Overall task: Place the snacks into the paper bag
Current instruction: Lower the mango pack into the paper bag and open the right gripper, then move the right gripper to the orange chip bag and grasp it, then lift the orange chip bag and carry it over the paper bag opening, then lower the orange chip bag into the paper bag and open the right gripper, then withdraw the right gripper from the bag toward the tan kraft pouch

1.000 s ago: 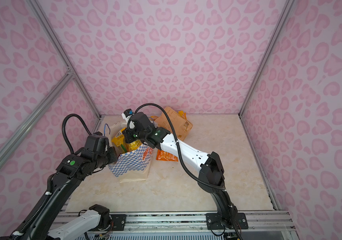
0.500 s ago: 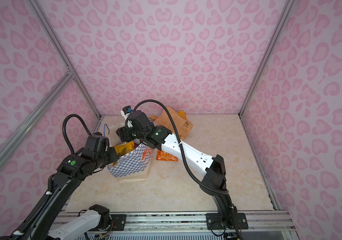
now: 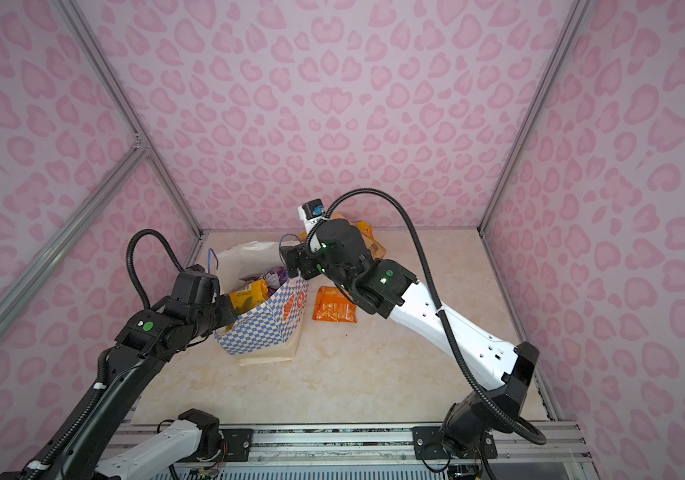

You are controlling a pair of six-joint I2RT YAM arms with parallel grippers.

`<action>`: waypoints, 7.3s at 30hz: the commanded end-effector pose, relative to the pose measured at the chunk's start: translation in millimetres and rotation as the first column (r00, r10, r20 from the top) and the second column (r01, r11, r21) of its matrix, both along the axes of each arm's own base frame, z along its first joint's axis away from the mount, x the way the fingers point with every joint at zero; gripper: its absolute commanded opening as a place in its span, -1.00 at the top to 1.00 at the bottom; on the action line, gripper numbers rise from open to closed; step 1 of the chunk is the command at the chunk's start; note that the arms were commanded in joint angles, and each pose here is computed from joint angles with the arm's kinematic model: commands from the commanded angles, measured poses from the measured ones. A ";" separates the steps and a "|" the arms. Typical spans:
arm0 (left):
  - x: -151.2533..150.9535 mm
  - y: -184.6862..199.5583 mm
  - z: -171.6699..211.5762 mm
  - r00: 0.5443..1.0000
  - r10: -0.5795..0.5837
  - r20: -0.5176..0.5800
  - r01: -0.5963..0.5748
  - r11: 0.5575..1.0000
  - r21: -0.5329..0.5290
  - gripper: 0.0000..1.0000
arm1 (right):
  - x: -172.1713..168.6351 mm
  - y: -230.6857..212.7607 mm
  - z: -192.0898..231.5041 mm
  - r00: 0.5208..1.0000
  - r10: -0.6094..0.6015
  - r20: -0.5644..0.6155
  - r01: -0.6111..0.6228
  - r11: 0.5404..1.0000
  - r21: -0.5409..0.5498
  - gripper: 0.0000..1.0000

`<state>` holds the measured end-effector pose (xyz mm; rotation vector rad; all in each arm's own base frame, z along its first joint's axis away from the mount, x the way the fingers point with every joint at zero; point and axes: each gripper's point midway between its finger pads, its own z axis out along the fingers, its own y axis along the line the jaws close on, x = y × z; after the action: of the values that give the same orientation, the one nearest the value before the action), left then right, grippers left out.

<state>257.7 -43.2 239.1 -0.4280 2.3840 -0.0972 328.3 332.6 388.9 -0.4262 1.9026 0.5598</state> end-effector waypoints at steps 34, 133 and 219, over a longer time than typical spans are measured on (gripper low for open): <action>-2.0 -2.8 1.5 1.000 -0.012 0.002 0.012 1.000 -0.029 0.93 | 97.3 -67.9 -355.0 0.726 -0.121 -0.677 0.170 0.985 0.007 -0.81; -12.2 -9.3 1.7 0.999 -0.046 0.002 0.046 0.996 -0.076 0.92 | 15.4 144.1 -13.4 0.977 0.215 -0.004 -0.215 0.975 -0.056 0.84; 14.6 -3.2 3.4 1.000 0.006 0.015 -0.006 1.000 -0.014 0.90 | 14.1 126.8 -26.3 0.978 0.190 -0.085 -0.202 0.966 -0.164 -0.37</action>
<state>263.4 -47.9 235.5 -0.4453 2.4027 -0.1277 343.1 466.0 339.7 -0.7388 2.0791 0.5775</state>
